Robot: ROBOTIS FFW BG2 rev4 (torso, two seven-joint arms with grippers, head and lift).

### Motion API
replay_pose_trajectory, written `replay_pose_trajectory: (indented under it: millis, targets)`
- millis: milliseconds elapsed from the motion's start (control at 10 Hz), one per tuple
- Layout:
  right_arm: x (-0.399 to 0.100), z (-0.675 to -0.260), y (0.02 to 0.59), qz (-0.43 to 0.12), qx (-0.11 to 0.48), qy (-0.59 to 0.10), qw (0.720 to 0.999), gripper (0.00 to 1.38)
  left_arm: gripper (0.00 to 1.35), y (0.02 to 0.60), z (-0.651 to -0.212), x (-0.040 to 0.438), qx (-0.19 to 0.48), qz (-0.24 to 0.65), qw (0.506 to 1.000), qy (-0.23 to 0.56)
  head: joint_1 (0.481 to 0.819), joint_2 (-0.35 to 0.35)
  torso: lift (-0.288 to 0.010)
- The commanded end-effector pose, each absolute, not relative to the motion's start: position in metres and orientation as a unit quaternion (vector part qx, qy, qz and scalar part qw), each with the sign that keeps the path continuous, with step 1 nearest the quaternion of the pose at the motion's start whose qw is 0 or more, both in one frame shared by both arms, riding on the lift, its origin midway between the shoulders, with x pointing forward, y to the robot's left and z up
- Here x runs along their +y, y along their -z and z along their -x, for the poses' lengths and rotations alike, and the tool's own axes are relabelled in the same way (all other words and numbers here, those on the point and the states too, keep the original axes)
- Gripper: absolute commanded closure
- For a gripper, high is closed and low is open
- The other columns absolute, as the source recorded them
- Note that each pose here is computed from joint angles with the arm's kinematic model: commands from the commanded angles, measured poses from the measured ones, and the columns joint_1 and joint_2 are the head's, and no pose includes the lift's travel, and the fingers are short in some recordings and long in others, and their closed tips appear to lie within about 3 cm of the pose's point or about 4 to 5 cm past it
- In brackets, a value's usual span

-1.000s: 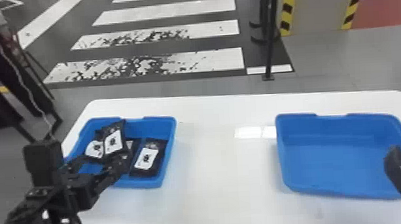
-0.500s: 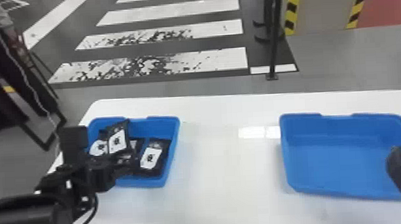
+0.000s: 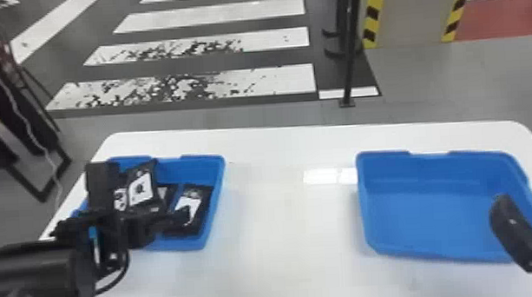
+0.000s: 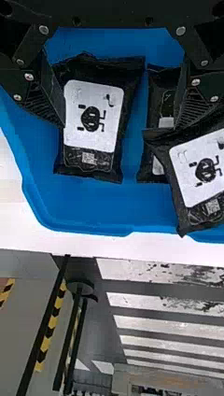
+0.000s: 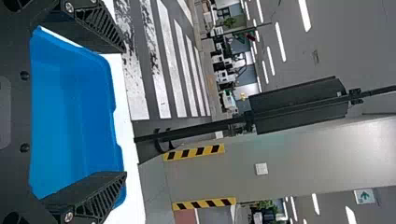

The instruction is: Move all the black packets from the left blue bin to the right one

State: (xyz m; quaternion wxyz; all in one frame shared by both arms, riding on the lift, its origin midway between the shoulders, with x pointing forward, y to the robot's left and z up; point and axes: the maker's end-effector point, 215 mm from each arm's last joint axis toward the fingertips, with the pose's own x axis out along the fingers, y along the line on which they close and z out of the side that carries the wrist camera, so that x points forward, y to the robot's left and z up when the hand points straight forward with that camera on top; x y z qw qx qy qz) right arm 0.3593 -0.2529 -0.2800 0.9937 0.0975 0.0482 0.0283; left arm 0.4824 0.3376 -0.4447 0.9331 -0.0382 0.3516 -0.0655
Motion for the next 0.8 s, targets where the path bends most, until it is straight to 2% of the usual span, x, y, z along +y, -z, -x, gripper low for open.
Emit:
replay_pose_trajectory:
  millis: [0, 200, 300, 400, 600, 700]
  targets:
    - [-0.253, -0.359, 0.280, -0.098, 0.048, -0.028, 0.994, 0.09, 0.30, 0.459, -0.484, 0.322, 0.364, 0.070, 0.925, 0.086, 0.695, 0.114, -0.150]
    - [-0.252, -0.360, 0.281, -0.100, 0.048, -0.029, 0.993, 0.09, 0.34, 0.469, -0.487, 0.311, 0.377, 0.095, 0.916, 0.101, 0.695, 0.093, -0.150]
    - [-0.252, -0.360, 0.281, -0.101, 0.048, -0.029, 0.993, 0.09, 0.49, 0.473, -0.487, 0.306, 0.382, 0.105, 0.912, 0.108, 0.695, 0.084, -0.150]
    - [-0.252, -0.359, 0.283, -0.105, 0.050, -0.029, 0.993, 0.09, 0.83, 0.473, -0.487, 0.304, 0.382, 0.105, 0.911, 0.110, 0.695, 0.077, -0.150]
    - [-0.252, -0.359, 0.284, -0.107, 0.051, -0.030, 0.992, 0.09, 1.24, 0.477, -0.484, 0.311, 0.383, 0.108, 0.912, 0.098, 0.695, 0.071, -0.150]
    - [-0.251, -0.359, 0.285, -0.111, 0.052, -0.031, 0.992, 0.09, 1.20, 0.475, -0.485, 0.323, 0.369, 0.106, 0.919, 0.087, 0.695, 0.077, -0.150]
